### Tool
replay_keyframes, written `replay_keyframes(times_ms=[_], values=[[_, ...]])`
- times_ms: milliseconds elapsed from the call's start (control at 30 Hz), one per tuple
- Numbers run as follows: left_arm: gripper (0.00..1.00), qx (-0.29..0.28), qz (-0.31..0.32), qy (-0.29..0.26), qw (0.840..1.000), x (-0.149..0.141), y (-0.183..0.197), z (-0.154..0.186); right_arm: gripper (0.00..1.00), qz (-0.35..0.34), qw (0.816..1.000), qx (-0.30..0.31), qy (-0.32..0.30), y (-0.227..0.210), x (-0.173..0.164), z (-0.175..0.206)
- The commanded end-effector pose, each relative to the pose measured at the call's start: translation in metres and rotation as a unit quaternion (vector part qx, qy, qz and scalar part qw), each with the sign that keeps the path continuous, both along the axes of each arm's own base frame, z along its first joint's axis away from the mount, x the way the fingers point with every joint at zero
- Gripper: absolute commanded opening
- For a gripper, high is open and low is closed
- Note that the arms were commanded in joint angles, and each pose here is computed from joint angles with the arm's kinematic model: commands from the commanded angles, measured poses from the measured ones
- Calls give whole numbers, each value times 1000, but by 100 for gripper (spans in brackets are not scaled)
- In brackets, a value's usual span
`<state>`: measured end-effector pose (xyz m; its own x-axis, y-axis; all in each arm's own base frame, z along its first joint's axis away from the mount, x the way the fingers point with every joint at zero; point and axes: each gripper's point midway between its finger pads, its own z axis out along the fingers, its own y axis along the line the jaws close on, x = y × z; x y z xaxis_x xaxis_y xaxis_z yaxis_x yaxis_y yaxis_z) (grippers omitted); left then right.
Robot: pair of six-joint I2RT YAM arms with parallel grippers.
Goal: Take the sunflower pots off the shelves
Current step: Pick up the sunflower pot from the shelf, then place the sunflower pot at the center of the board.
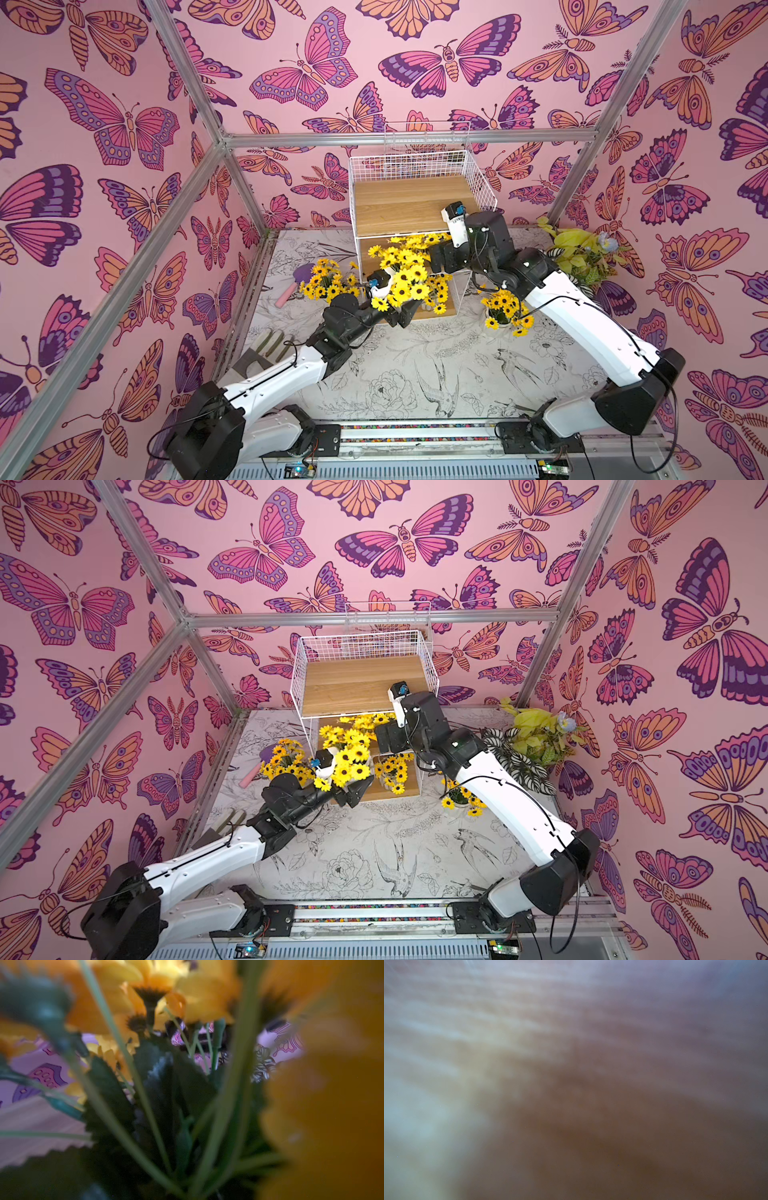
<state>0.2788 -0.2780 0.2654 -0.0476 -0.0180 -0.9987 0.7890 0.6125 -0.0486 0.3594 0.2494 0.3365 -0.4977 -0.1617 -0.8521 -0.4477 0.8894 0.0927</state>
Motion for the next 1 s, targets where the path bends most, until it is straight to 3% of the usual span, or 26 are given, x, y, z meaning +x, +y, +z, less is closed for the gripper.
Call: replay_keyframes(times_ms=[0, 400, 600, 633, 967], values=[[58, 12, 16, 26, 999, -6, 8, -17, 99, 15, 1000, 8, -8, -4, -11, 9], [58, 9, 114, 25, 993, -23, 53, -26, 99, 37, 999, 28, -16, -21, -48, 24], [58, 10, 189, 37, 981, -25, 85, -36, 99, 47, 998, 43, -17, -20, -55, 27], [58, 25, 209, 49, 976, -27, 94, -56, 99, 47, 998, 43, -18, -21, -56, 27], [56, 49, 390, 73, 916, -26, 161, -93, 99, 54, 997, 51, -17, -20, -60, 24]])
